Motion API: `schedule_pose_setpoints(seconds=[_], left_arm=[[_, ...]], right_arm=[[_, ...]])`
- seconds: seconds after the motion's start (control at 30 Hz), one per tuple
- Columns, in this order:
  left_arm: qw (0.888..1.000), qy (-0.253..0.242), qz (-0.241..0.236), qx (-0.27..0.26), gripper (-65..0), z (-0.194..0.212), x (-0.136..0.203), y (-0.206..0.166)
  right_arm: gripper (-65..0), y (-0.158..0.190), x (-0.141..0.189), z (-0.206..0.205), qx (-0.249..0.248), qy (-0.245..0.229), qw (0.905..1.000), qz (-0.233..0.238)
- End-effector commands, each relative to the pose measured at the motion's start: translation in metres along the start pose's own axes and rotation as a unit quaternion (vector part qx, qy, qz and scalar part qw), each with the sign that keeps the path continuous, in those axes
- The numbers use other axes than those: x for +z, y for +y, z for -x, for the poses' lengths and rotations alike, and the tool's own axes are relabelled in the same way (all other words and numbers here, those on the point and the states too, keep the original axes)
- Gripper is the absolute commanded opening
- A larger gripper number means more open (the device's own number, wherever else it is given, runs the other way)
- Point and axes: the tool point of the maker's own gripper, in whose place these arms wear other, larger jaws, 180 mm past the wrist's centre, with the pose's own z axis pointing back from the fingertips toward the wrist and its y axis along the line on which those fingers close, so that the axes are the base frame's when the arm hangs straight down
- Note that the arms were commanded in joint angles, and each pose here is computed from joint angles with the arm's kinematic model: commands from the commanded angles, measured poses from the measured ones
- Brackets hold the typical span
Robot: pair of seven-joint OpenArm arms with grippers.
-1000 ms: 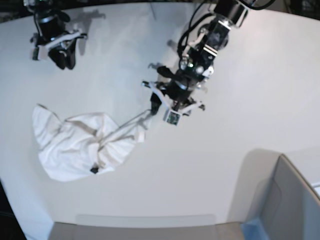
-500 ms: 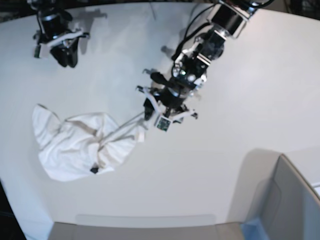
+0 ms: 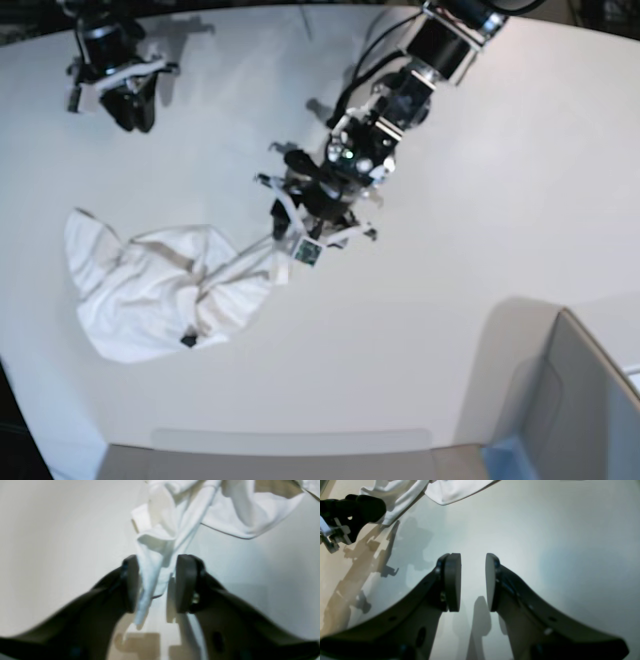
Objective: Layout the t-shirt on the table in an organized manner, then fold the t-shirt properly
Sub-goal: 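Grasp a t-shirt edge with the left gripper and drag it outward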
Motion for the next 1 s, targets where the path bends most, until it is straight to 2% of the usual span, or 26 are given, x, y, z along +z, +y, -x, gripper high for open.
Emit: schedule_pose_setpoints(seconds=[0.0,0.1,0.13,0.43,0.5,0.7,0.97], left_arm=[[0.999,-0.033,0.003,-0.001,-49.2,-0.022,0.001,-0.002],[0.999,-0.037,0.004,0.008,-62.4,-0.026,0.0,-0.005],[0.999,-0.038,0.004,0.008,-65.0,-0.027,0.0,-0.005],[0.998,-0.057,-0.005,0.01,-65.0,-0.045,0.003,0.006],[0.996,-0.08,-0.022,0.027,-65.0,-0.061,0.012,0.022],[0.985,-0.122,-0.081,0.088,-65.0,-0.071,0.047,0.075],[0.978,-0.147,-0.12,0.082,-65.0,-0.066,0.091,0.107]], right_arm=[[-47.6,0.002,0.003,-0.009,0.008,-0.016,0.9998,-0.005],[-47.6,0.002,0.003,-0.009,0.008,-0.016,0.9998,-0.005],[-47.6,0.002,0.003,-0.009,0.008,-0.016,0.9998,-0.005],[-47.6,0.002,0.003,-0.01,0.008,-0.017,0.9998,-0.005],[-47.6,0.002,0.002,-0.011,0.008,-0.019,0.9998,-0.005],[-47.6,0.004,-0.002,-0.018,0.009,-0.03,0.9995,-0.008],[-47.6,0.007,-0.008,-0.029,0.012,-0.047,0.9987,-0.015]])
